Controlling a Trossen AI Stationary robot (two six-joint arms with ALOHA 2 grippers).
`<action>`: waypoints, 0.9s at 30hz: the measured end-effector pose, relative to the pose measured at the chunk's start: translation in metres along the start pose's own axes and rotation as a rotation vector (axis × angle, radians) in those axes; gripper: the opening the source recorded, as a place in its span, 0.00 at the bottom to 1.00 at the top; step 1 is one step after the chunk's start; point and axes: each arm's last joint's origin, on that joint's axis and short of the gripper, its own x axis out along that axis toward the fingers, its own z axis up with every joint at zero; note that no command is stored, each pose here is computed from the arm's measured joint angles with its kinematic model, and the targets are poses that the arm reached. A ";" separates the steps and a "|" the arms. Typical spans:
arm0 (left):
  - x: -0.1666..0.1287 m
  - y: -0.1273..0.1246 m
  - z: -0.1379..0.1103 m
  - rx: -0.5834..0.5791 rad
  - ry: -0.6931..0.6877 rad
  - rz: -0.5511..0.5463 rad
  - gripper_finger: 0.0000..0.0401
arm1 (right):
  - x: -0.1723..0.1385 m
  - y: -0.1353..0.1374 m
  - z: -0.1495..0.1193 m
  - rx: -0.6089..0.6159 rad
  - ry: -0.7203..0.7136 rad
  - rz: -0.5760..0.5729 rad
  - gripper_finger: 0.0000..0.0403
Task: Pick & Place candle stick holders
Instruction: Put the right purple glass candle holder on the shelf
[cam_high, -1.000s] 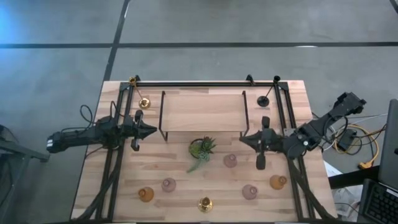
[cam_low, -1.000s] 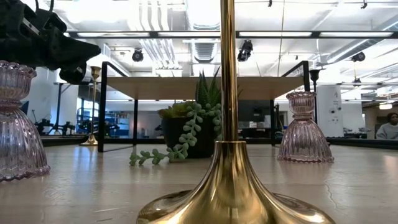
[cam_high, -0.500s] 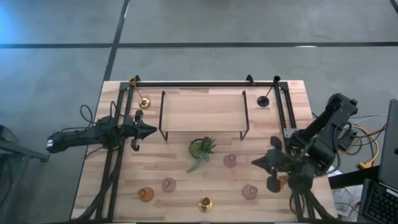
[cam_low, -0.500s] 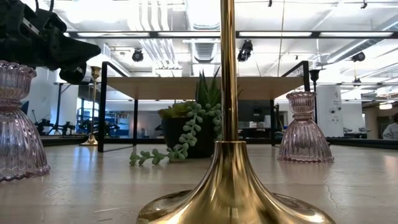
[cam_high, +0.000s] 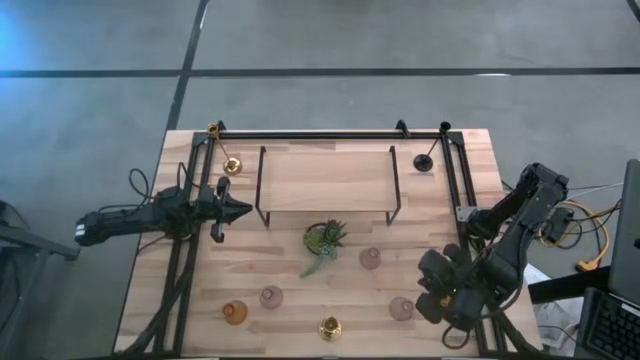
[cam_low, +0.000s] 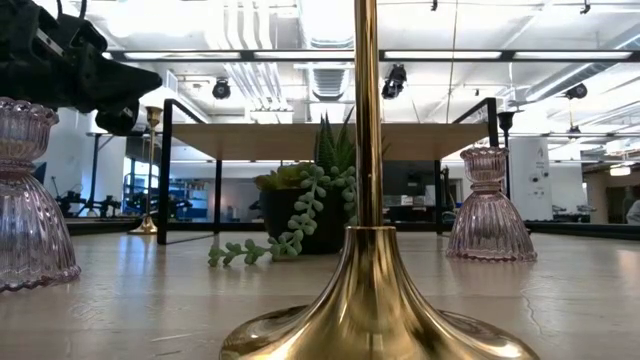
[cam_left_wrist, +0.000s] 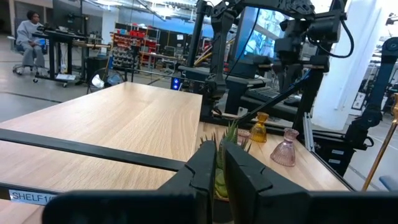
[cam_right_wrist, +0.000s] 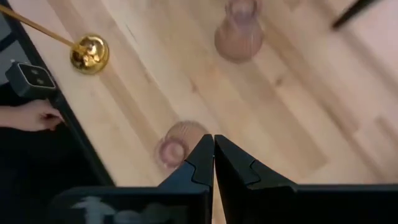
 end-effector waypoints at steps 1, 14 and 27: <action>0.000 0.000 0.000 0.000 0.000 0.000 0.09 | 0.001 0.000 -0.001 0.025 0.014 -0.002 0.02; 0.000 0.000 0.000 0.000 0.000 0.000 0.09 | 0.012 0.011 -0.008 0.079 0.101 0.011 0.23; 0.000 0.000 -0.001 -0.001 0.007 0.001 0.09 | 0.048 0.027 -0.021 0.050 0.306 -0.084 0.46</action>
